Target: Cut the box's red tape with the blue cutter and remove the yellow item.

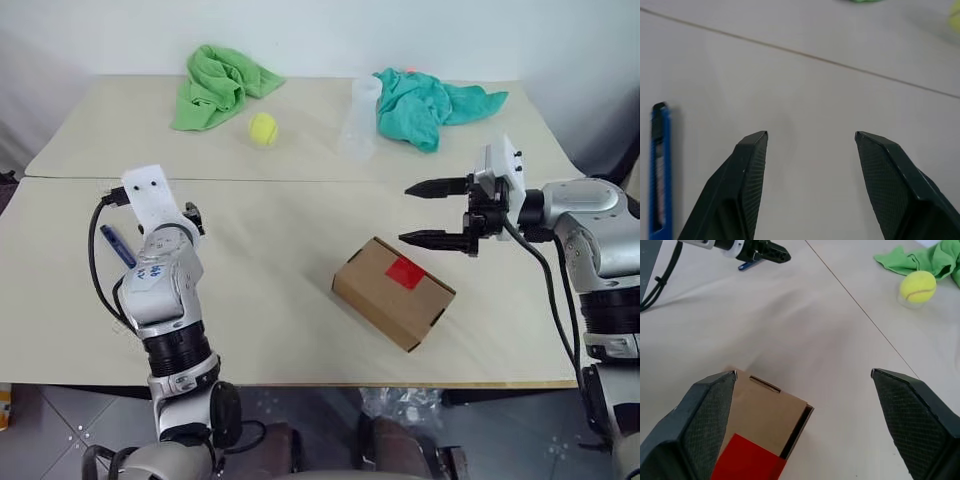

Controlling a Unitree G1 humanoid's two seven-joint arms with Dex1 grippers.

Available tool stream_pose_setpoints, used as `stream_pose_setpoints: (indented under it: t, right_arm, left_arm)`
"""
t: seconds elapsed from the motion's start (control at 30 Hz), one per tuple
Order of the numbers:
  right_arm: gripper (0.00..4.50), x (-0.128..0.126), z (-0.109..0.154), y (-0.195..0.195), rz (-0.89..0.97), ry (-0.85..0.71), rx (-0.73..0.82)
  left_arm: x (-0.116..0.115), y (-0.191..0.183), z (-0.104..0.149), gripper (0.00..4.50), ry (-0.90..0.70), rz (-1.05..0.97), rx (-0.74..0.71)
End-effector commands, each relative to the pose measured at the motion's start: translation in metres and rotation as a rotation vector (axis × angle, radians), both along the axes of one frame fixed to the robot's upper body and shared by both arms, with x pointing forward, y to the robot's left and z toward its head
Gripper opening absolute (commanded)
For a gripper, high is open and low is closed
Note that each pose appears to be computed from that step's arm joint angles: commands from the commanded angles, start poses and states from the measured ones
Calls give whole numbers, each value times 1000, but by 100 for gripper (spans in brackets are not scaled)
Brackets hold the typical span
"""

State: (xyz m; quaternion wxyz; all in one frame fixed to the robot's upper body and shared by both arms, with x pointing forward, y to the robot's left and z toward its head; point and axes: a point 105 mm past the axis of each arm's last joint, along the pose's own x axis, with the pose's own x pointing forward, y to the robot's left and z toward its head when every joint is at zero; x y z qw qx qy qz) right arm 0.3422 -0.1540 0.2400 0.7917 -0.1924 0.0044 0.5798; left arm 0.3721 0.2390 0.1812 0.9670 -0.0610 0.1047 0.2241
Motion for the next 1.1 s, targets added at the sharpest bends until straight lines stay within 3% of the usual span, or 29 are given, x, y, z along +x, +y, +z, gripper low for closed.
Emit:
stream_pose_setpoints:
  t: [0.03,0.6,1.1]
  right_arm:
    - [450,0,11,4,38,-47,-6]
    - [450,-3,4,3,34,-31,1]
    - [450,-4,0,4,31,-32,17]
  left_arm:
    - [-11,18,13,291,-7,133,11]
    - [-26,76,-8,291,102,364,-106]
    - [-25,79,-38,291,204,354,-166]
